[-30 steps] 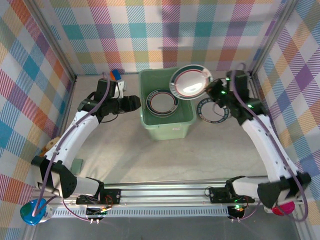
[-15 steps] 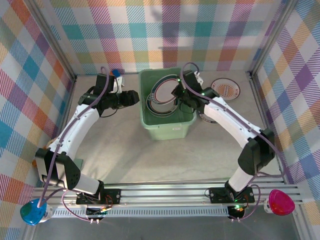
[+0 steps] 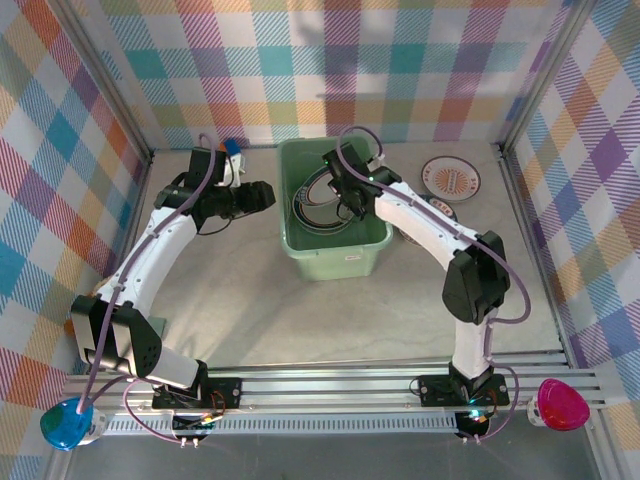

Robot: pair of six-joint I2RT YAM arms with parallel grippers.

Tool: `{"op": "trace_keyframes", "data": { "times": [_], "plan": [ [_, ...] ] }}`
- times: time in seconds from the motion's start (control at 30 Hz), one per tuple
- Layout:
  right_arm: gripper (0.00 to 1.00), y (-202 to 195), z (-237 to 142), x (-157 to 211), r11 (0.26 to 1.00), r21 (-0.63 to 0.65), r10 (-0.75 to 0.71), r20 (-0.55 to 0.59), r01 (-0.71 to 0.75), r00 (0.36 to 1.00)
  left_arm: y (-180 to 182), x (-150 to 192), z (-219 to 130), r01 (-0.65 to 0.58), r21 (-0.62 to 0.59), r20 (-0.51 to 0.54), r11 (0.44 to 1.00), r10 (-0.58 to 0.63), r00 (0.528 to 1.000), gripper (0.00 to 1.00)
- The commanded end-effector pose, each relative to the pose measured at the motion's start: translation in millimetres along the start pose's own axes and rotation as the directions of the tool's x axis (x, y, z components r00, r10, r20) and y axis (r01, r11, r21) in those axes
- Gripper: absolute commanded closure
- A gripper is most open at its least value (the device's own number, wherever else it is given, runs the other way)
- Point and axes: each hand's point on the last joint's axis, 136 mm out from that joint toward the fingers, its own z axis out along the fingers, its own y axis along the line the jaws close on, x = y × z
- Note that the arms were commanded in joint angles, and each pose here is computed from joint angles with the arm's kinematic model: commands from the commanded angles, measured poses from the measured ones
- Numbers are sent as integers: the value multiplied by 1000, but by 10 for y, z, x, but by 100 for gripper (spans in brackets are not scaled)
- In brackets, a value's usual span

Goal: Place the plates into the plastic bin on the countertop

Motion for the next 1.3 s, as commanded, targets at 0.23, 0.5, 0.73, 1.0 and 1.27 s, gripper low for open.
{"op": "trace_keyframes", "data": {
  "times": [0.23, 0.5, 0.73, 1.0, 1.27],
  "plan": [
    [100, -53, 41, 158, 978, 70, 194, 58, -198, 979, -22, 61, 3, 9, 35, -51, 999, -7, 999, 39],
    [100, -210, 225, 319, 940, 124, 309, 83, -317, 947, -29, 110, -17, -9, 44, -71, 999, 12, 997, 39],
    [100, -258, 357, 409, 910, 128, 384, 91, -393, 919, -4, 144, -57, -30, 36, -80, 999, 33, 996, 40],
    [100, -440, 537, 544, 886, 174, 420, 96, -431, 902, 8, 168, -77, -31, 36, -84, 999, 34, 996, 39],
    [86, -540, 673, 677, 873, 212, 432, 84, -440, 898, 19, 196, -97, -25, 31, -87, 999, 27, 996, 40]
  ]
}}
